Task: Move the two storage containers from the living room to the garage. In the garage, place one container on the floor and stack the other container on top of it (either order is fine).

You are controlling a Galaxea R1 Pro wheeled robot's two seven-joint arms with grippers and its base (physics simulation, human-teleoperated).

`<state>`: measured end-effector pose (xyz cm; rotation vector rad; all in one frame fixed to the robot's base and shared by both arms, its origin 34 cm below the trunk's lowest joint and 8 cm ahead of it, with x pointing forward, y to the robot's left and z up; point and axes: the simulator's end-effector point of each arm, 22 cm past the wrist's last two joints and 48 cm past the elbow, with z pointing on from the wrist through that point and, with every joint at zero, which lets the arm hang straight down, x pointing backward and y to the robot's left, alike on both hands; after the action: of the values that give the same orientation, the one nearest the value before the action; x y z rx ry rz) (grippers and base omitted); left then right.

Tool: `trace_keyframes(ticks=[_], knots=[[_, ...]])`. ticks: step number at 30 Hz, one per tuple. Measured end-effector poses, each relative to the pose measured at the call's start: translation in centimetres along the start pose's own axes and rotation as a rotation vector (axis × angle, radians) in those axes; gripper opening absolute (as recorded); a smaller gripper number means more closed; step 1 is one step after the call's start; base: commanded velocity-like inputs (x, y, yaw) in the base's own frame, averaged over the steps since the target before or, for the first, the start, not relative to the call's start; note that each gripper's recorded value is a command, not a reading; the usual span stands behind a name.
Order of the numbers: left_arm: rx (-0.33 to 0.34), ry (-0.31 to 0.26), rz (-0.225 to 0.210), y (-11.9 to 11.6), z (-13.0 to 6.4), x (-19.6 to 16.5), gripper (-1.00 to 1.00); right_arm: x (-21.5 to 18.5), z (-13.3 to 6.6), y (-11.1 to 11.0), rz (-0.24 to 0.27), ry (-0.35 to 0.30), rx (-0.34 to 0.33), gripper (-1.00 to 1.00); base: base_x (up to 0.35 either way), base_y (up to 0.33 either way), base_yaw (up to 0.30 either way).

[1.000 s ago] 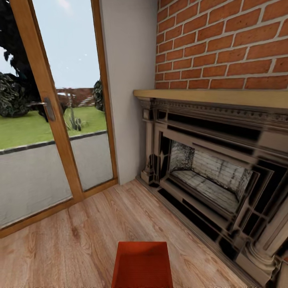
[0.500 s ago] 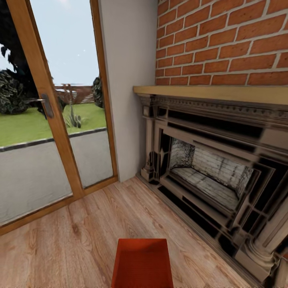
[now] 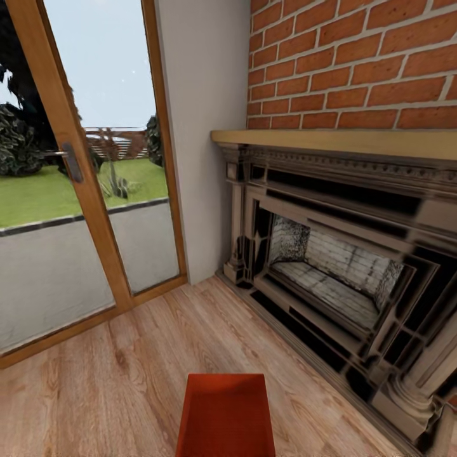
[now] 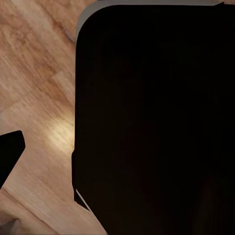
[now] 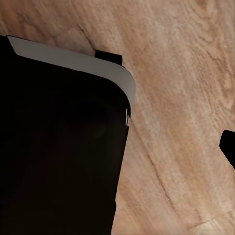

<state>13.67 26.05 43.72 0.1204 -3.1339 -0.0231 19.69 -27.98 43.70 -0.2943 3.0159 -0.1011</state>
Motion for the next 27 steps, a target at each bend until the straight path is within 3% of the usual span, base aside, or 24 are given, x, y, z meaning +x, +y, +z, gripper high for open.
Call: trace_keyframes(ticks=[27], knots=[[-0.003,0.042,0.000,0.1,0.0,1.6,1.00,1.6,0.0,0.5,-0.001,0.040,-0.010,1.00,0.000,0.000,0.000]])
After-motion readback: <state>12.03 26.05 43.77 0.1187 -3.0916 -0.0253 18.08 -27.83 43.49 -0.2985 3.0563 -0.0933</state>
